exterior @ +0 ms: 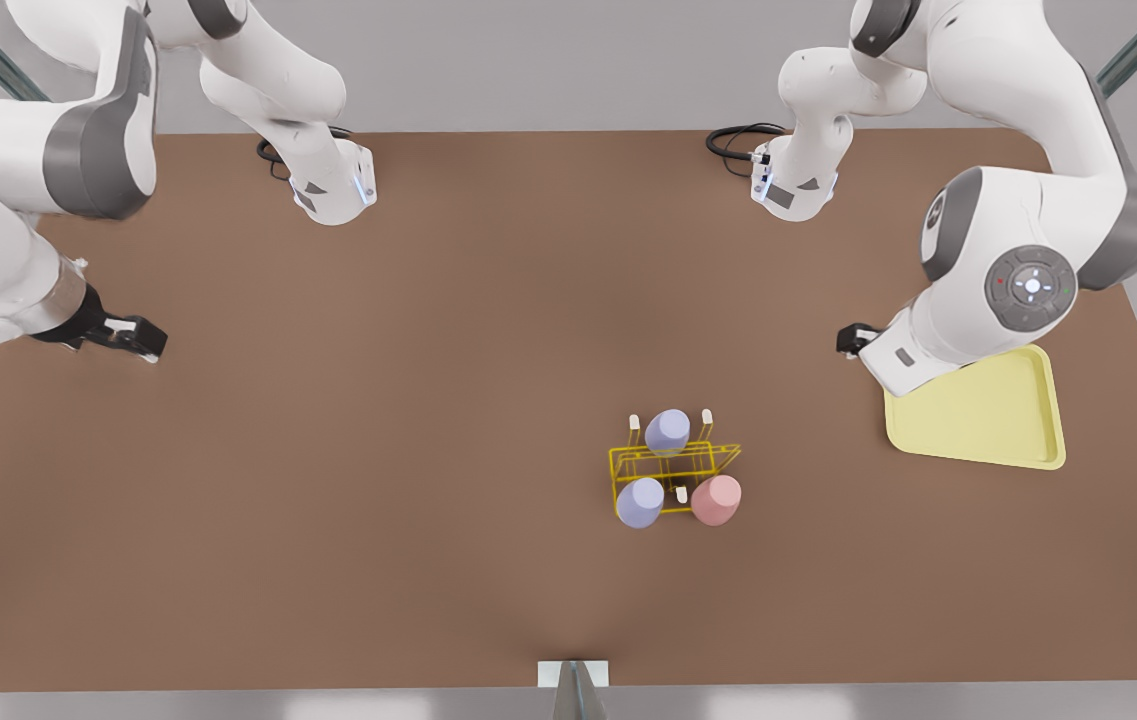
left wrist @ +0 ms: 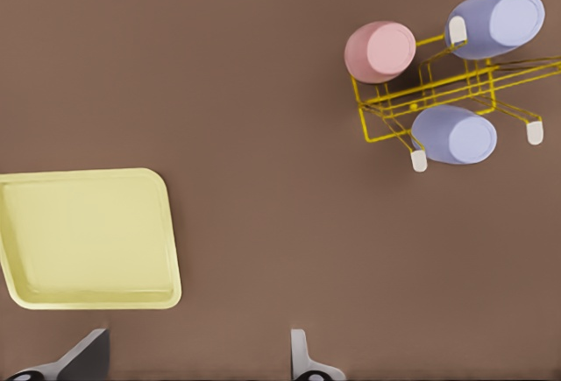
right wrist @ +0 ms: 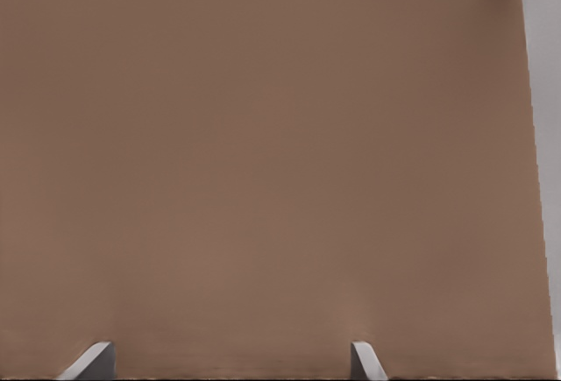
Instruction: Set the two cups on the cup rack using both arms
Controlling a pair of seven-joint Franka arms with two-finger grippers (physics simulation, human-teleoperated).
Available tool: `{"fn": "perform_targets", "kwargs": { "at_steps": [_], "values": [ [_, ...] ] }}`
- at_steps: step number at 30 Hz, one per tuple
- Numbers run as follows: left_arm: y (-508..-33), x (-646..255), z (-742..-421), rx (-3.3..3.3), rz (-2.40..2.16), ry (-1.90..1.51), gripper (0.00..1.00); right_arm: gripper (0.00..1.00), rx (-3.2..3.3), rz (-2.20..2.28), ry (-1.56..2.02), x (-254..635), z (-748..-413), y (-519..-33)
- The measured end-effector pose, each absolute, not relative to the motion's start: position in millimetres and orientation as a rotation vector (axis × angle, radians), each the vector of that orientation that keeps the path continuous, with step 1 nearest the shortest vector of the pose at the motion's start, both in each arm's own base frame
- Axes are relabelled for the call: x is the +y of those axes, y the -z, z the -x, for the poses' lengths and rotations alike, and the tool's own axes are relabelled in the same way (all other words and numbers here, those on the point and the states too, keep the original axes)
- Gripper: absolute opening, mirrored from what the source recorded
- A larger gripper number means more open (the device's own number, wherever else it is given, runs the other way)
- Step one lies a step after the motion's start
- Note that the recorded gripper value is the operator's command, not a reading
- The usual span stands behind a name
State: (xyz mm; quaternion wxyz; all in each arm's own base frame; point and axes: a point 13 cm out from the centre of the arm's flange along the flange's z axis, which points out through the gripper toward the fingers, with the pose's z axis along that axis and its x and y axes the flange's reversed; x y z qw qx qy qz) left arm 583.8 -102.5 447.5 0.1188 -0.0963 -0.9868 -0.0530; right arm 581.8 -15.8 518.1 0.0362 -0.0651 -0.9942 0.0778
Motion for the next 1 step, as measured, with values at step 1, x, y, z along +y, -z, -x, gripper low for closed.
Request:
{"fn": "perform_targets", "kwargs": {
  "at_steps": [1],
  "values": [
    [-447.1, -102.5, -582.3, -2.879, 0.282, 0.156, 1.0, 1.0, -3.027, 0.181, -0.229, -16.1, -571.4, -515.4]
  ]
}}
